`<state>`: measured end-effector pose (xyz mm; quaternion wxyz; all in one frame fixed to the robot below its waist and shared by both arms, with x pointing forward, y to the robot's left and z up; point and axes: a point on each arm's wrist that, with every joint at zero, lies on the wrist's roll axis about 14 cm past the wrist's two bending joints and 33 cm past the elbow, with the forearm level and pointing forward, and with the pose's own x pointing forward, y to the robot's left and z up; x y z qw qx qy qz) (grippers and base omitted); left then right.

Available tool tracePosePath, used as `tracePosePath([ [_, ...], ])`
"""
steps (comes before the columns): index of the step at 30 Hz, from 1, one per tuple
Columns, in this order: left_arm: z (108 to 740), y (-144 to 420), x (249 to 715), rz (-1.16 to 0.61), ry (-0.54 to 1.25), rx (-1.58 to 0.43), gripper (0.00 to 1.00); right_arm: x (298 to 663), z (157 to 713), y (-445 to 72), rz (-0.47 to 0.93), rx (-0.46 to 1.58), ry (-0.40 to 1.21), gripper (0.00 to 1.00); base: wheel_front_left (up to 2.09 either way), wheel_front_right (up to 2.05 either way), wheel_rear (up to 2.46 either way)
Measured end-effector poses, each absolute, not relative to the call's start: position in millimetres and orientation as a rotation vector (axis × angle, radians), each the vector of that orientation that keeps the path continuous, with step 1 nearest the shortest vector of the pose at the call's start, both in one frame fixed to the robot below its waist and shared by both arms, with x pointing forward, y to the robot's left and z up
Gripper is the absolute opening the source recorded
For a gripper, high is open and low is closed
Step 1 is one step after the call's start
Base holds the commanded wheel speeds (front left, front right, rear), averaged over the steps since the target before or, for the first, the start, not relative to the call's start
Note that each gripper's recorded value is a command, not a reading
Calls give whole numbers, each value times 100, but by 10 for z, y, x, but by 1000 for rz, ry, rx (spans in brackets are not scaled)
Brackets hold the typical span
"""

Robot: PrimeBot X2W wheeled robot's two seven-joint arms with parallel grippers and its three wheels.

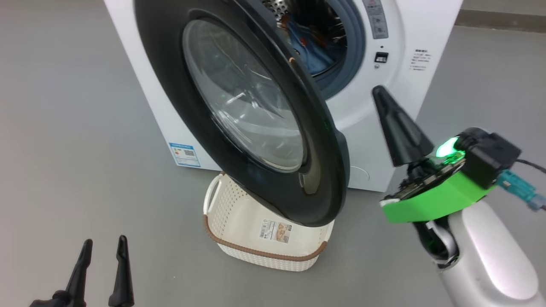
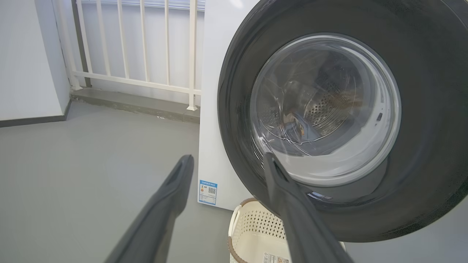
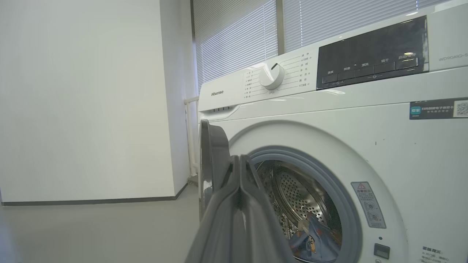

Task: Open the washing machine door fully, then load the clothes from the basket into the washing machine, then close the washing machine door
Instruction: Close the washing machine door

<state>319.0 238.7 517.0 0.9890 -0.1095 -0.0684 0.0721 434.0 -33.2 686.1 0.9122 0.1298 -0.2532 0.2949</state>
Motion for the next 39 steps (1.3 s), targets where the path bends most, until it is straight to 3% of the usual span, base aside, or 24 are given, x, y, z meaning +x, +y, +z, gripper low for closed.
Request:
tracePosePath([
  [7,5191,2515,3048,192,-151,-224,100,4088,6765,239,789,262,-483,0,0,0,0],
  [17,5202,2616,2928,231,-160,-223,100,3971,6164,594,901,188,-300,0,0,0,0],
  [28,5173,2683,2860,259,-154,-227,100,4046,5493,630,900,138,-89,0,0,0,0],
  [39,5112,2708,2872,271,-129,-222,100,4223,5183,527,855,113,1,0,0,0,0],
])
